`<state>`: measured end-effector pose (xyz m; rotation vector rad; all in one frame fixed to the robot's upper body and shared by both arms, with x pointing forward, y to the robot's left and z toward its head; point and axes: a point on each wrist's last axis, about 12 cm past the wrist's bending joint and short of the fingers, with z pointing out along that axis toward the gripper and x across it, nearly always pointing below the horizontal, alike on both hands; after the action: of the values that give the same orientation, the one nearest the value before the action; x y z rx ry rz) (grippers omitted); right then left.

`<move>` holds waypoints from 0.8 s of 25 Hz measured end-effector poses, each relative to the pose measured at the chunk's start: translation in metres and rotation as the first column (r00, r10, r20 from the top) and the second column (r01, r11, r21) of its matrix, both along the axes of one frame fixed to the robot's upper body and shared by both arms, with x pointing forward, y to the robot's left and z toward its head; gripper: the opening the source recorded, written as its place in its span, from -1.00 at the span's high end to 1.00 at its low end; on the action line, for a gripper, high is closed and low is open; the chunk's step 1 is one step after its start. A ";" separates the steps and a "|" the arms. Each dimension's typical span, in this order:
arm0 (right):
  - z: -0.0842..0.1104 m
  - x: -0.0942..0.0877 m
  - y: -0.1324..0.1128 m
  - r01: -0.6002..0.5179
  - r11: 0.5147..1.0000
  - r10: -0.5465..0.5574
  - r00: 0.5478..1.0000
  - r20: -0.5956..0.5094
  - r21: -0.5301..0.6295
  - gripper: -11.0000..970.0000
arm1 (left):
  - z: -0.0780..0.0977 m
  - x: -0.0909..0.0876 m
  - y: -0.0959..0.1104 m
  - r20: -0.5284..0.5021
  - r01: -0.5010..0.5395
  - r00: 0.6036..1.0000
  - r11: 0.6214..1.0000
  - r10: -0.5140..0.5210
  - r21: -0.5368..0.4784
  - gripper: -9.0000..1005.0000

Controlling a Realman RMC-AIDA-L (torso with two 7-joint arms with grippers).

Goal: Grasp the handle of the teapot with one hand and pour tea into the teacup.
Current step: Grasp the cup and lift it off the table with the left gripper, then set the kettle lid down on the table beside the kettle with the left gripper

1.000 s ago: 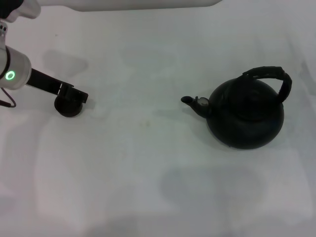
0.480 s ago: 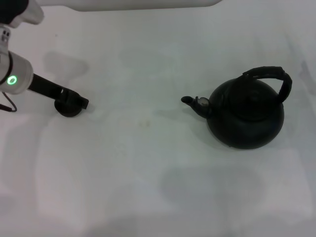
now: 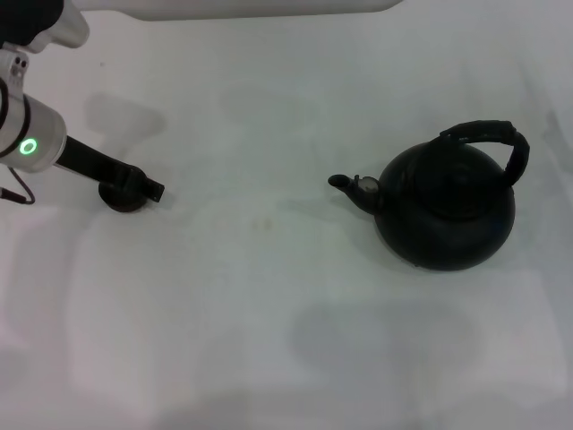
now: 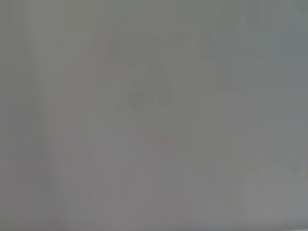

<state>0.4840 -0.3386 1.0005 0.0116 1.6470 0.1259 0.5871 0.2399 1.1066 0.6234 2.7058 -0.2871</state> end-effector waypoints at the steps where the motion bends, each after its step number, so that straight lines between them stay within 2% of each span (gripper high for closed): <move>1: 0.000 0.000 0.000 0.000 1.000 0.000 1.000 0.000 0.000 -0.77 | 0.000 0.000 0.000 0.000 0.000 1.000 1.000 0.000 0.000 -0.73; 5: 0.000 0.000 0.000 0.000 1.000 0.000 1.000 0.000 0.000 -0.77 | 0.000 0.000 0.000 -0.002 0.002 1.000 1.000 -0.002 0.001 -0.70; 11: 0.000 0.000 0.000 0.000 1.000 0.000 1.000 0.001 0.000 -0.77 | 0.008 0.002 -0.004 0.018 0.007 1.000 1.000 -0.007 -0.020 -0.40; 12: 0.000 0.000 0.000 -0.001 1.000 0.001 1.000 0.004 0.000 -0.77 | 0.017 0.003 -0.010 0.032 0.035 0.999 0.999 -0.034 -0.035 -0.40; 13: 0.001 0.000 0.000 -0.001 1.000 0.001 1.000 0.005 0.001 -0.77 | 0.017 0.003 -0.010 0.032 0.035 0.999 0.999 -0.034 -0.035 -0.40; 16: 0.002 0.002 0.001 -0.004 1.000 0.004 1.000 0.010 0.001 -0.77 | 0.030 0.004 -0.031 0.060 0.117 0.992 0.992 -0.113 -0.055 -0.40; 20: 0.002 0.002 0.001 -0.005 1.000 0.005 1.000 0.012 0.000 -0.77 | 0.039 0.006 -0.058 0.084 0.215 0.974 0.976 -0.212 -0.030 -0.40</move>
<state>0.4859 -0.3380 1.0026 0.0069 1.6349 0.1300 0.5935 0.1821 1.1458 0.8968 2.5523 -0.3592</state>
